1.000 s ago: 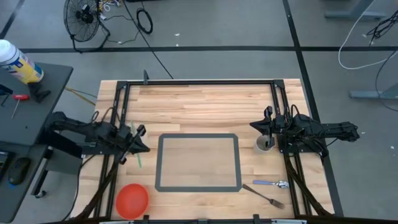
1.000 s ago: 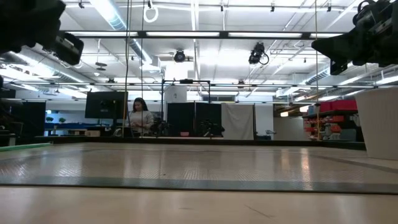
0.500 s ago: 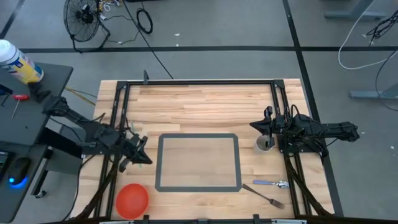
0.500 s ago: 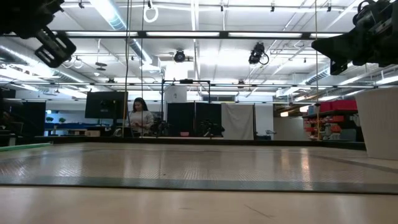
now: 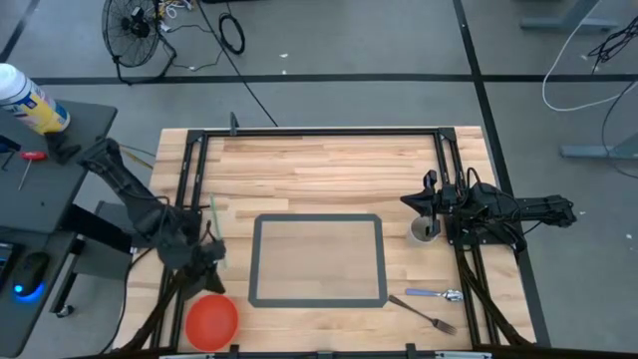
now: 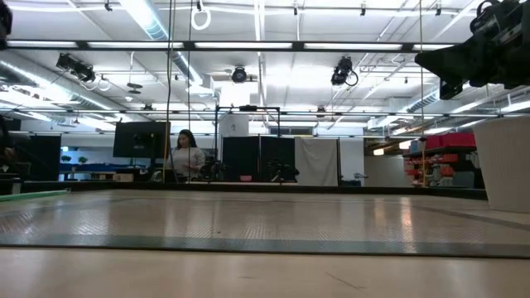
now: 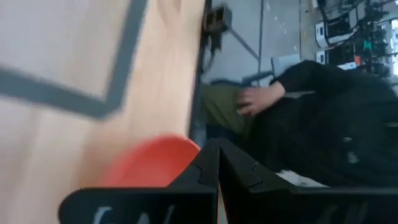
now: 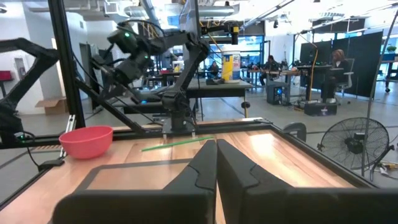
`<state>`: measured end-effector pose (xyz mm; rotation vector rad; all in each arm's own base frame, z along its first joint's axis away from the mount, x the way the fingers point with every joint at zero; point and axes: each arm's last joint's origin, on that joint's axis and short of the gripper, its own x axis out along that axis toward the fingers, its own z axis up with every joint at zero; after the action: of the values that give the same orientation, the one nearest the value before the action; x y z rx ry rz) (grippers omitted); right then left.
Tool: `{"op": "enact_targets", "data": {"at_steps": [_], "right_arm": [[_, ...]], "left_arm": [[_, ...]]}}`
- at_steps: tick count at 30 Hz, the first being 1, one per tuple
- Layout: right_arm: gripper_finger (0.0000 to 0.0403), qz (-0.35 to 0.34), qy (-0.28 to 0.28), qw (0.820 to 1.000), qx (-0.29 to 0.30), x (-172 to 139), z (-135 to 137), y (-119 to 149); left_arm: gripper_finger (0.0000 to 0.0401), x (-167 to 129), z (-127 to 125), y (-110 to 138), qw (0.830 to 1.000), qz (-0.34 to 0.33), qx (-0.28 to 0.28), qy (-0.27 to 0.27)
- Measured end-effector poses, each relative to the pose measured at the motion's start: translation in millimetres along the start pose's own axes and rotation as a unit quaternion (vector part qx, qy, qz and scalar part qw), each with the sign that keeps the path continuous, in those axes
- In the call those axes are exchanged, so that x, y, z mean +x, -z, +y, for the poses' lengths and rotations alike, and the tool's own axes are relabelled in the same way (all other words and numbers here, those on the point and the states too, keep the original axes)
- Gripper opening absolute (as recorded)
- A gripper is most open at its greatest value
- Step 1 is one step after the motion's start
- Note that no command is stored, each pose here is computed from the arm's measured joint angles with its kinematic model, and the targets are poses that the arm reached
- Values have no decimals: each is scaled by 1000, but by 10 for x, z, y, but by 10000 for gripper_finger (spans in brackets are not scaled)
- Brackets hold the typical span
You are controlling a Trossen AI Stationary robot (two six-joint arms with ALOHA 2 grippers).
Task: Pick & Place Utensil
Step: Put the orange bowl in the middle of the placemat
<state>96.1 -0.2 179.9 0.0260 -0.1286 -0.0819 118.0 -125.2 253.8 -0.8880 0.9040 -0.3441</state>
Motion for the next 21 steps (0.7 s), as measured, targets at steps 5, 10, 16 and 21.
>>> {"op": "enact_targets", "data": {"at_steps": [5,10,16,21], "right_arm": [[13,0,0,1000,0,0,0,0],[13,0,0,1000,0,0,0,-1],[13,-1,0,1000,0,0,0,-1],[13,-1,0,1000,0,0,0,-1]], "left_arm": [[2,38,-241,61,995,36,-89,6],[2,89,-410,152,988,77,-126,-40],[2,177,-248,232,974,66,-97,-196],[16,265,-127,284,963,91,-43,-251]]}}
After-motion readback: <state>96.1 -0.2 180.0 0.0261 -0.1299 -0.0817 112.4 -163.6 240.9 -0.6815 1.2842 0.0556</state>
